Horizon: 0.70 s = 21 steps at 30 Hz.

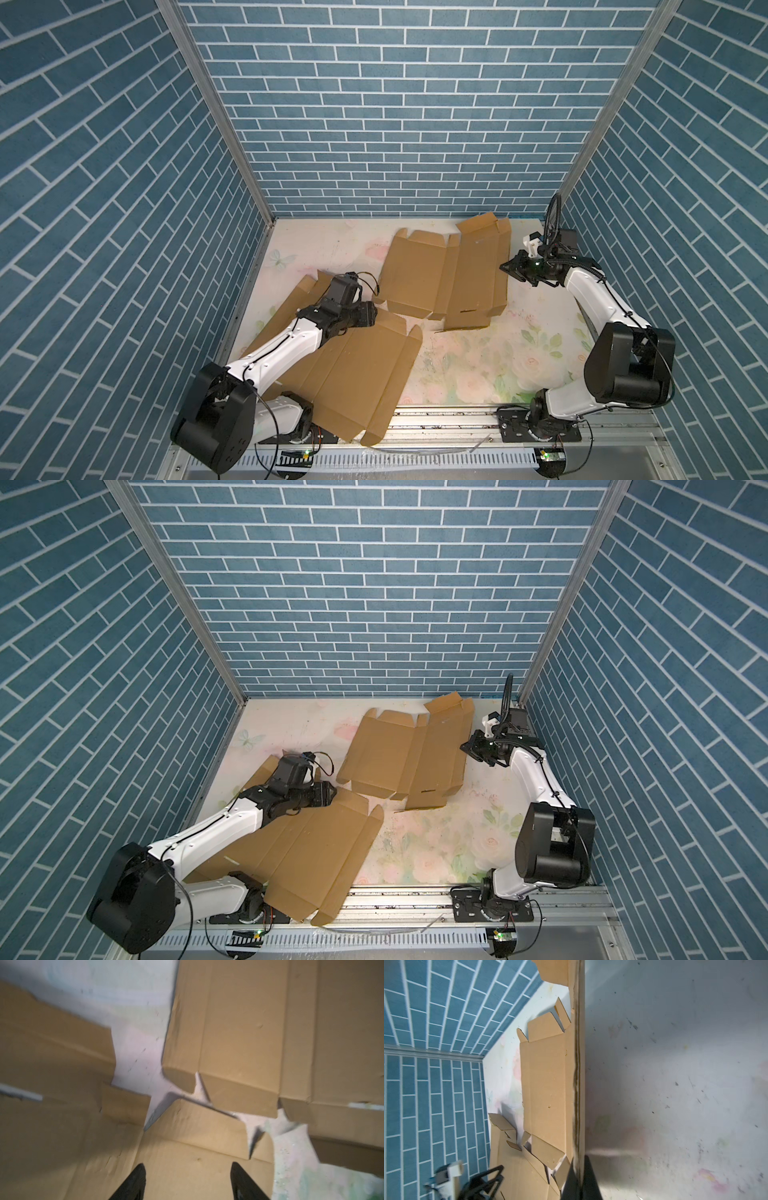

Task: Fold the paper box

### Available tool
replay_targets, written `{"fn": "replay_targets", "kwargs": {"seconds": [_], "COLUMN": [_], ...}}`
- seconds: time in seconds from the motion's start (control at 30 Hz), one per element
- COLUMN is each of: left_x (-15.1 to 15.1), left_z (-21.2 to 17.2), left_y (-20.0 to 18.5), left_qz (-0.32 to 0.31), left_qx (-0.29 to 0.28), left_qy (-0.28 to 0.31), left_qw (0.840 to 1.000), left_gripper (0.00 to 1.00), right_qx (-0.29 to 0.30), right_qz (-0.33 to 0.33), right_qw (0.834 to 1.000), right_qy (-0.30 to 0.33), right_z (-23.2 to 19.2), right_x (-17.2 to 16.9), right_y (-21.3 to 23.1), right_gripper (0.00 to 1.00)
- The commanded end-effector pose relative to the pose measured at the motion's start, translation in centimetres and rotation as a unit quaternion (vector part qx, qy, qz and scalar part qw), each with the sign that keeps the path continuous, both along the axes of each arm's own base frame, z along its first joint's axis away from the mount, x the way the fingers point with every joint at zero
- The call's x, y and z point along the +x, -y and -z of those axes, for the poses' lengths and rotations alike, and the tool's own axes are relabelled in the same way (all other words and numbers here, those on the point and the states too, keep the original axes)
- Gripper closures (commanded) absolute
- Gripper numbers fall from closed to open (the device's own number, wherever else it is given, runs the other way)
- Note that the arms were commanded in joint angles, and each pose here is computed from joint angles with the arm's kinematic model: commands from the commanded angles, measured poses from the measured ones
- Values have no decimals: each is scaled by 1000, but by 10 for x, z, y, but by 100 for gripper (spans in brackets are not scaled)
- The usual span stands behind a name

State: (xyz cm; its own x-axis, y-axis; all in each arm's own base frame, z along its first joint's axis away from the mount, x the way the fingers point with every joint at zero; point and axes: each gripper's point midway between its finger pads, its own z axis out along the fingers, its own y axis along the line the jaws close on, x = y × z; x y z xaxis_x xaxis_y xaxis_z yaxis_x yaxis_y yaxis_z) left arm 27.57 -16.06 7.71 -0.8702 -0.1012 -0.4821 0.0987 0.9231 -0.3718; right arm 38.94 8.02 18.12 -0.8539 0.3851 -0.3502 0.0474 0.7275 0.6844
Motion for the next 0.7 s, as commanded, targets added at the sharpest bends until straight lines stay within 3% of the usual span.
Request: {"fn": "replay_targets", "kwargs": {"seconds": [0.0, 0.13, 0.37, 0.67], "left_x": [-1, 1, 22, 89], "left_z": [22, 43, 69, 73], "left_y": [-3, -5, -30, -62], "left_qz": [-41, -55, -116, -167], "left_qx": [-9, -3, 44, 48], "left_qy": [-23, -36, -35, -14], "left_qw": [999, 998, 992, 985], "left_gripper": [38, 44, 46, 46], "right_qx": [65, 118, 174, 174], "right_qz": [-7, 10, 9, -16], "right_qw": [995, 987, 972, 968], "right_qy": [77, 105, 156, 180], "right_z": [-59, -88, -140, -169], "right_x": [23, 30, 28, 4], "right_y": [-12, -10, -7, -6], "right_gripper": [100, 100, 100, 100]}}
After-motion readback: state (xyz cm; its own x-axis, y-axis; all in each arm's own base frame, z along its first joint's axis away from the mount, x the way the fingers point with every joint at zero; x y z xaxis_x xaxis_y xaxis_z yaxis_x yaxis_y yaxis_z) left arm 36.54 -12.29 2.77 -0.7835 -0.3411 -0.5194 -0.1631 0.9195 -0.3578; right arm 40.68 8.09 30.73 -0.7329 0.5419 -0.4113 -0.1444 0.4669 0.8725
